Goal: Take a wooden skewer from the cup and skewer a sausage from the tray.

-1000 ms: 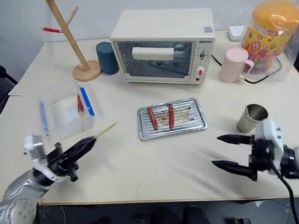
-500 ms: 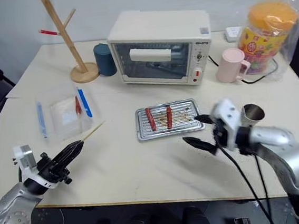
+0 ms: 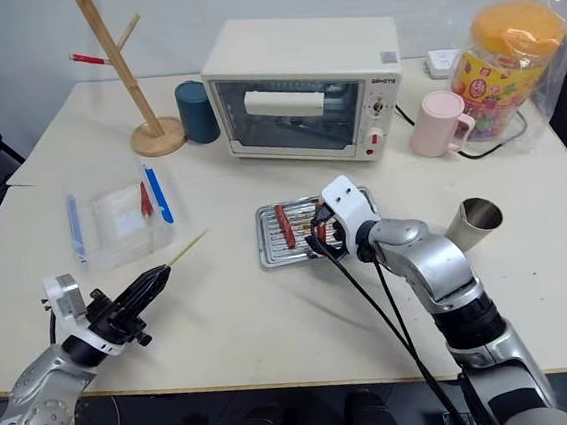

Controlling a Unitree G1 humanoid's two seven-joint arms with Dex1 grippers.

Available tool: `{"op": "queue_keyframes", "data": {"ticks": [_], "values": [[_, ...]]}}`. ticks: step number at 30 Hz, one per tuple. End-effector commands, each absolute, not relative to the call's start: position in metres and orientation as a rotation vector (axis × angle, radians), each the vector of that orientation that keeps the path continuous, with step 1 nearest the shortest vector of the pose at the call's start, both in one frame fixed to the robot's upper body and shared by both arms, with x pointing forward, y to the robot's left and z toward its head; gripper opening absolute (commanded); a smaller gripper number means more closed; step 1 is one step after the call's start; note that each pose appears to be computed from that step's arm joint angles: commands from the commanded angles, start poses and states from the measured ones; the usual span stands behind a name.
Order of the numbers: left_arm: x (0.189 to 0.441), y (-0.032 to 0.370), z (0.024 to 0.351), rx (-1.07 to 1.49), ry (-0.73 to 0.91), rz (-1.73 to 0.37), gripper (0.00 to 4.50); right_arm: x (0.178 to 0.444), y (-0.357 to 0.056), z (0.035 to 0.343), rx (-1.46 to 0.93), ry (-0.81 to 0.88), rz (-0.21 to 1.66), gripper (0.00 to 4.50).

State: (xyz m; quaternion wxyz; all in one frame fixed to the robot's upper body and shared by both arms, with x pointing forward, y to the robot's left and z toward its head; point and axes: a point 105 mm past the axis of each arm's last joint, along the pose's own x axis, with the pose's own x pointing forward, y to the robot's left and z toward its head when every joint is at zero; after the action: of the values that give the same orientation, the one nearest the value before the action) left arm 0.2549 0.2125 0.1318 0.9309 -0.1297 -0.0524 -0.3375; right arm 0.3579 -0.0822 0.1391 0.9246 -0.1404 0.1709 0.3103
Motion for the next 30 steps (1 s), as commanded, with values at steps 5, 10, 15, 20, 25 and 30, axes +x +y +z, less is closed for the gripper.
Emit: {"op": "queue_keyframes", "data": {"ticks": [5, 10, 15, 20, 25, 30], "values": [[0.254, 0.2123, 0.1413, -0.233, -0.148, -0.689, 0.0, 0.3622, -0.0789, 0.1417, -0.294, 0.349, 0.619, 4.44], [0.254, 0.211, 0.1418, -0.234, -0.149, -0.691, 0.0, 0.3659, -0.0796, 0.1404, -0.272, 0.344, 0.598, 3.43], [0.2534, 0.2097, 0.1406, -0.239, -0.145, -0.693, 0.0, 0.3637, -0.0776, 0.1383, -0.256, 0.349, 0.603, 2.43], [0.2542, 0.2099, 0.1407, -0.24, -0.141, -0.695, 0.0, 0.364, -0.0789, 0.1376, -0.248, 0.353, 0.589, 2.43], [0.2545, 0.2092, 0.1406, -0.24, -0.14, -0.7, 0.0, 0.3657, -0.0818, 0.1376, -0.244, 0.352, 0.571, 2.02], [0.2542, 0.2081, 0.1399, -0.242, -0.14, -0.703, 0.0, 0.3656, -0.0823, 0.1377, -0.24, 0.355, 0.569, 1.34]]}}
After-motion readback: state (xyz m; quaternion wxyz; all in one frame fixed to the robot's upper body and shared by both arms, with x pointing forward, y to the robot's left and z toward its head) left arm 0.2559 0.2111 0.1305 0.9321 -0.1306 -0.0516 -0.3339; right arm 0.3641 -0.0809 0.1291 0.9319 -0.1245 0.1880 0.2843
